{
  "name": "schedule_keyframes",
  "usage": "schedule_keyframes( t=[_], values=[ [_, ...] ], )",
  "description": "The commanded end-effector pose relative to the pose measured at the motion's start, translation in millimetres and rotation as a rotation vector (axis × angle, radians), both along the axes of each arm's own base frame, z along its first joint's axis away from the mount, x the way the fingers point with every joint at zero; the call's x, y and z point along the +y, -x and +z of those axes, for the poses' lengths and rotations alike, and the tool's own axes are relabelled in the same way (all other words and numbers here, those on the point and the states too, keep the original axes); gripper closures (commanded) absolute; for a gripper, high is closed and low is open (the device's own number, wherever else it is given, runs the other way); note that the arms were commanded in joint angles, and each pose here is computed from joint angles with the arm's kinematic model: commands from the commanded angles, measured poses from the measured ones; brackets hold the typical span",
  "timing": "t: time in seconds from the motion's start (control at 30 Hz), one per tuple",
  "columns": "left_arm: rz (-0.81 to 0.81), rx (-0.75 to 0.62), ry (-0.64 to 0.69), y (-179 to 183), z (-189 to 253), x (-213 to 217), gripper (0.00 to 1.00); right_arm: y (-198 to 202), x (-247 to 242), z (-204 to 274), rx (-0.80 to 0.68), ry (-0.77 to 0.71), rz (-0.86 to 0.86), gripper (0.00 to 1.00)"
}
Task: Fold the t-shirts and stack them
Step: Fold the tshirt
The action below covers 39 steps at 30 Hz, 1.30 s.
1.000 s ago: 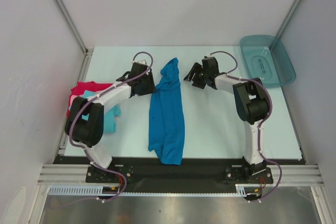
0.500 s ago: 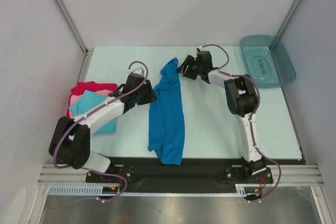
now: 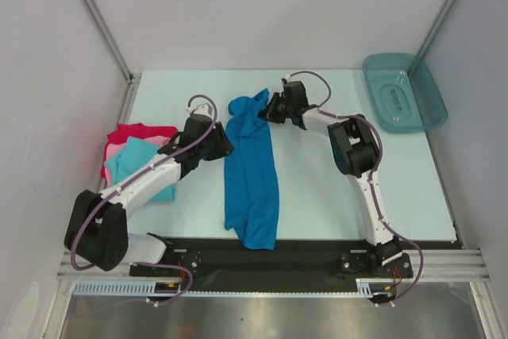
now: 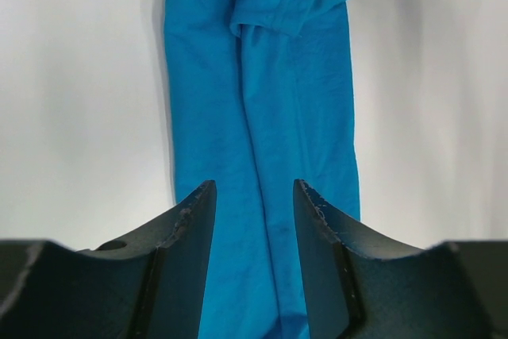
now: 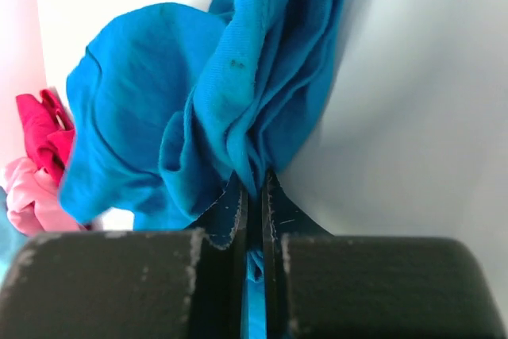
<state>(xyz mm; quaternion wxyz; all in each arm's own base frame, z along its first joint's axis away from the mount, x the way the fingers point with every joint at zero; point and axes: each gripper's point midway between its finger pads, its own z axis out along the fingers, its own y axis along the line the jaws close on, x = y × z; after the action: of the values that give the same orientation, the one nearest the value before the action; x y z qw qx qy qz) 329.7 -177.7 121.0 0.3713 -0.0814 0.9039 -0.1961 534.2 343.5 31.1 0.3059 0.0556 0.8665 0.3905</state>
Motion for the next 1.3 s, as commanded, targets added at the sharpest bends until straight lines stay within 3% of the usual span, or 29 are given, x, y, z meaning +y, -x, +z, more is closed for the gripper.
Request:
schedule_keyframes(
  t=[0.0,0.5,0.93,1.03,1.13,1.23,1.27],
  values=[
    [0.004,-0.043,0.026,0.8,11.8,-1.0,0.52,0.8,-10.1,-13.9,0.024,0.074,-0.006,1.00],
    [-0.047,-0.039,0.039,20.1,10.5,-19.9,0.55,-57.3,-116.0,2.3,0.010,0.186,-0.222,1.00],
    [-0.119,-0.032,0.063,56.5,12.1,-49.5,0.56,-120.0,-123.6,45.1,-0.114,0.073,-0.182,0.99],
    [-0.118,-0.032,0.060,55.1,11.9,-49.5,0.56,-121.5,-118.2,38.9,-0.137,0.041,-0.132,0.93],
    [-0.125,-0.040,0.057,52.2,15.7,-52.1,0.57,-121.6,-118.7,30.8,-0.135,0.037,-0.118,0.80],
    [-0.128,-0.047,0.054,49.1,19.9,-53.9,0.57,-120.9,-125.6,20.2,-0.108,0.049,-0.140,0.65],
    [-0.128,-0.050,0.054,48.3,21.5,-54.1,0.57,-121.0,-127.2,23.7,-0.109,0.054,-0.149,0.52]
  ],
)
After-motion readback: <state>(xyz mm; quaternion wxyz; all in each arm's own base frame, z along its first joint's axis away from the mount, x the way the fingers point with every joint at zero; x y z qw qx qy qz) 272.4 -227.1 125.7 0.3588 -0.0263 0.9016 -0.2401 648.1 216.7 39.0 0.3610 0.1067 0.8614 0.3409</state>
